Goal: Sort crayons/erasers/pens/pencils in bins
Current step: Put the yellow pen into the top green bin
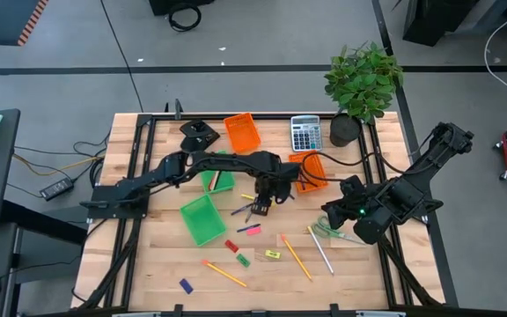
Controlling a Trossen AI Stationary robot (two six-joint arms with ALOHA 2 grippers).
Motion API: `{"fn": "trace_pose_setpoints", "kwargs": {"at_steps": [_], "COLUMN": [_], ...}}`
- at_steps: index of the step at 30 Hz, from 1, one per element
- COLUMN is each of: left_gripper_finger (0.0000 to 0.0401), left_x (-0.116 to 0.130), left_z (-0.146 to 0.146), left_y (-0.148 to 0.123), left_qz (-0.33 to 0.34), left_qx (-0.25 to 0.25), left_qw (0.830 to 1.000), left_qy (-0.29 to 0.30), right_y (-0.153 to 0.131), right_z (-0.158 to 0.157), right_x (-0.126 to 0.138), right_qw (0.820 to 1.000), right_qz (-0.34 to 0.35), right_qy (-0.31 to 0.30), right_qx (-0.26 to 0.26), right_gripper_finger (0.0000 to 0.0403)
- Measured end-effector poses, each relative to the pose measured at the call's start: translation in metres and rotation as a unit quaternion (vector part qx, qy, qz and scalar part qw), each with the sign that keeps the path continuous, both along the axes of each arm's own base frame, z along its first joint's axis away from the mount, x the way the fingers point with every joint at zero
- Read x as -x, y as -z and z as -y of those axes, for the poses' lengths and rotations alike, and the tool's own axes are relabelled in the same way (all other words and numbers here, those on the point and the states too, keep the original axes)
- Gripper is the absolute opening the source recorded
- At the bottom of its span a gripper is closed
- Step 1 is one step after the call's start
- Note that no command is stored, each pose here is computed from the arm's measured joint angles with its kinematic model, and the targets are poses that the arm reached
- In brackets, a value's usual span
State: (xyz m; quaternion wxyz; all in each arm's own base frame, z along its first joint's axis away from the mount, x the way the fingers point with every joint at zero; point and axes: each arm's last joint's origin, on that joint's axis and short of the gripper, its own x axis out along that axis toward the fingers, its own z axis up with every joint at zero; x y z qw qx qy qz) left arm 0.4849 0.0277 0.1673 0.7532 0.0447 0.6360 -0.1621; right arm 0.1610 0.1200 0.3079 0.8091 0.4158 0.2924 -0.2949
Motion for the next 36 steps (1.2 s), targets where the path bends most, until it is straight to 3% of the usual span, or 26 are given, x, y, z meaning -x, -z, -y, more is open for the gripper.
{"fn": "trace_pose_setpoints", "kwargs": {"at_steps": [6,15,28,36], "left_gripper_finger": [0.0162,0.0156,0.0145,0.0109], "left_x": [-0.011,-0.007,-0.011,-0.013], "left_z": [0.001,0.0,-0.001,-0.001], "left_y": [-0.002,0.017,0.029,0.033], "left_qz": [0.056,0.003,0.005,0.008], "left_qx": [-0.031,-0.036,-0.034,-0.037], "left_qw": [0.998,0.999,0.999,0.999], "left_qy": [-0.009,-0.006,-0.005,-0.009], "right_y": [0.0,0.001,0.001,0.001], "right_z": [0.001,0.001,0.001,0.001], "right_x": [0.001,0.002,0.002,0.002], "right_qw": [1.0,1.0,1.0,1.0], "right_qz": [-0.004,-0.013,-0.021,-0.02], "right_qy": [0.0,-0.004,-0.01,-0.009], "right_qx": [0.003,0.005,-0.001,0.0], "right_gripper_finger": [0.0115,0.0115,0.0115,0.0115]}}
